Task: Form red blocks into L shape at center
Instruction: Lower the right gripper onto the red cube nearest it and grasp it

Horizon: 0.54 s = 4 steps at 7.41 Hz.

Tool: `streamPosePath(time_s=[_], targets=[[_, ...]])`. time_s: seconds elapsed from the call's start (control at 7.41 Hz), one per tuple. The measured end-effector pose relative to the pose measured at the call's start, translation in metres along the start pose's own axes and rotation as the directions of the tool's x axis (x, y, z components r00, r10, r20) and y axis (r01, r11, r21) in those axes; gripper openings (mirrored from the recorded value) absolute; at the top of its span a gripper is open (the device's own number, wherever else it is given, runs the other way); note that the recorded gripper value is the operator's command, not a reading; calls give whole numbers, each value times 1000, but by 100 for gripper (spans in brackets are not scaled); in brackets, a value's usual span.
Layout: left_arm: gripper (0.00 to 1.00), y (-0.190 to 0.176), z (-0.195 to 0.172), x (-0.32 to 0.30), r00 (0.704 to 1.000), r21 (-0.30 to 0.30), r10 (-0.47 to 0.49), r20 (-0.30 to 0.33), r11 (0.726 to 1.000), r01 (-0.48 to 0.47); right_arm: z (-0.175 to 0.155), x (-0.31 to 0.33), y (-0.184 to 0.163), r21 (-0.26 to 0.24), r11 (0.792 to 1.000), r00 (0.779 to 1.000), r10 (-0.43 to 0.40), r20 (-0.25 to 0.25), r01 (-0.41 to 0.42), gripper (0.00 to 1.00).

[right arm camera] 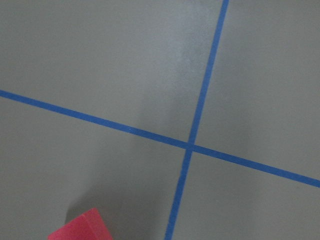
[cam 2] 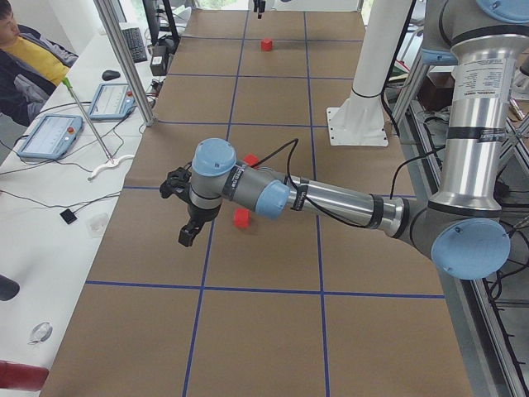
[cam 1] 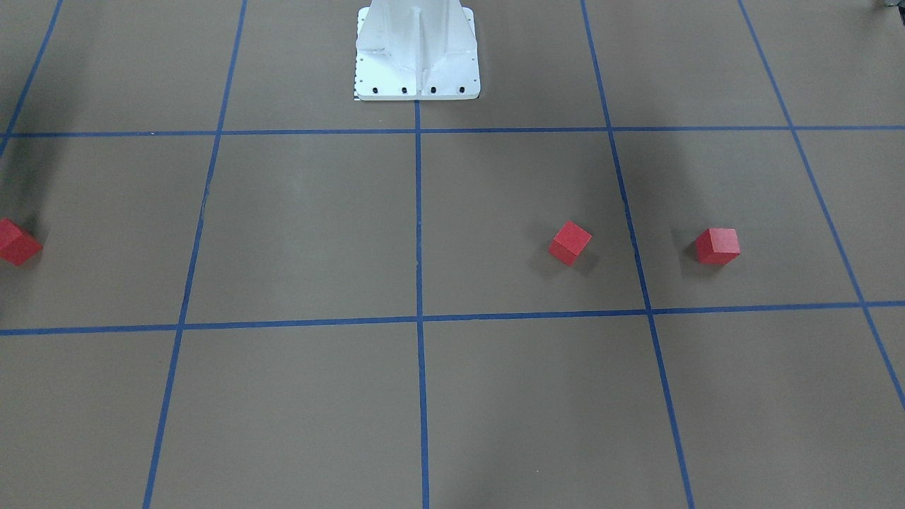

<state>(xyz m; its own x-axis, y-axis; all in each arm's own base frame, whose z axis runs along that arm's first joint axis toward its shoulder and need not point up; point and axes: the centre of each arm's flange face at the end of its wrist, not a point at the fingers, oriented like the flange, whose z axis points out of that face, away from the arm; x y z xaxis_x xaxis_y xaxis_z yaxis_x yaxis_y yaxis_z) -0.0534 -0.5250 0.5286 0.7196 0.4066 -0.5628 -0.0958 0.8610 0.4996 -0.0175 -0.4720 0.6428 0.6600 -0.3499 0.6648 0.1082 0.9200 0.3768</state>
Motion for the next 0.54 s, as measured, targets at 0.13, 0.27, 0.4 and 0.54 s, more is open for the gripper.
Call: streamPosePath(time_s=[0.13,0.27,0.4,0.54], targets=[[100,1,1,0,1000,5,2,0,1000,-2,23,-25,-8,-21,998,998,-64,25,64,99],[100,1,1,0,1000,8,3,1,1000,-3,40,-42,-7,-20,992,991,-126,47,127,99],[100,1,1,0,1000,10,5,1,1000,-5,56,-46,2,-14,985,984,-170,60,171,99],[100,1,1,0,1000,13,8,1,1000,-8,70,-44,11,-14,981,979,-192,69,194,99]])
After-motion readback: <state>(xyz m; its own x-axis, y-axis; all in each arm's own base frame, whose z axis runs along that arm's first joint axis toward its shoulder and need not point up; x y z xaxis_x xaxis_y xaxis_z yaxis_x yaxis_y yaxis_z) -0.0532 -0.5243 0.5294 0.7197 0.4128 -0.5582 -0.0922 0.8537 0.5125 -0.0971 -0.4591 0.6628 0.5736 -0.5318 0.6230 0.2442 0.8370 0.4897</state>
